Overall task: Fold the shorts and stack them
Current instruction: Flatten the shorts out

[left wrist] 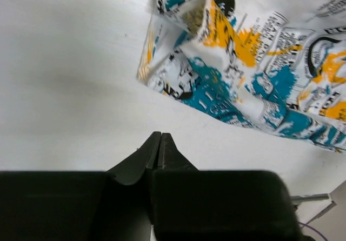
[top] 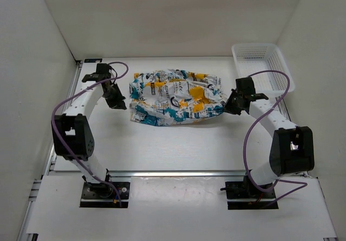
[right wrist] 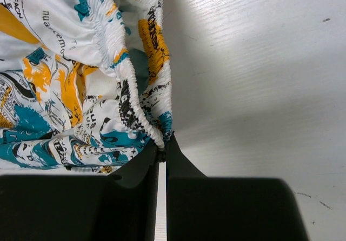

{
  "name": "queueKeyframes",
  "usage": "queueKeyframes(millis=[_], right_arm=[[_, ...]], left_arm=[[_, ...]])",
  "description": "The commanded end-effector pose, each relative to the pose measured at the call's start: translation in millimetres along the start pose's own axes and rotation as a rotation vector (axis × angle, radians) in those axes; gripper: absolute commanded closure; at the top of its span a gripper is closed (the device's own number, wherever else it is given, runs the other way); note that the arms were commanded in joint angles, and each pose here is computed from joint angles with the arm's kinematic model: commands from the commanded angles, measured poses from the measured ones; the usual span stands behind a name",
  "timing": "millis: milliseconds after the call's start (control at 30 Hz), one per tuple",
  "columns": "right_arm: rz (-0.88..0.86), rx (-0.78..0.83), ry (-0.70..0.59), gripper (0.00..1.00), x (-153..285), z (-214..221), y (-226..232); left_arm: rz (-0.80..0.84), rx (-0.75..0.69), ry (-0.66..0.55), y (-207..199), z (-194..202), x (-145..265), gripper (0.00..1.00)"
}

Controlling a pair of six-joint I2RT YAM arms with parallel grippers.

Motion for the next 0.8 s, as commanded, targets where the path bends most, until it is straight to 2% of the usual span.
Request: queueKeyframes(millis=[0,167,267,400,500,700,767], right_arm=[[-0.026,0.018,-0.029,1.00,4.0,-13.0,8.0],[-0.026,0.018,-0.029,1.00,4.0,-13.0,8.0],[-0.012,0.017,-0.025,1.00,4.1,-12.0,6.3],[-0.007,0.017,-0.018,1.00,4.3,-10.7,5.4],[-0.012,0.026,-0.025,1.00,6.9,-11.6,5.8],[-0.007,0.026,-0.018,1.00,5.6,-9.0,3.9],[-0.007,0.026,-0.018,1.00,5.6,-9.0,3.9]], left_arm=[[0.037,-0.032,-0.046,-7.5,11.2,15.9,0.85],[0.063,-0.139,0.059,-35.9,27.5,-10.8,0.78],[0.057,-0.167,0.092,-50.0,24.2,-31.8,0.66],[-0.010,-0.168,0.059,-55.8,7.2,-49.7,0.55],[-0.052,-0.162,0.011,-57.3,-3.8,-51.4,0.43],[-0.122,-0.198,-0.027,-66.8,-16.2,-71.4,0.43],[-0.129,-0.208,-0.032,-67.9,-20.1,-75.0,0.47]])
Point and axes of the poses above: each gripper's point midway between its finger pads, its own x axis back along the fingers, its own y axis along the line the jaws close on, z = x × y, the point moved 8 cm from there along x, back along the fingers, and after that the axes turned 1 degree about -x, right-handed, at the moved point
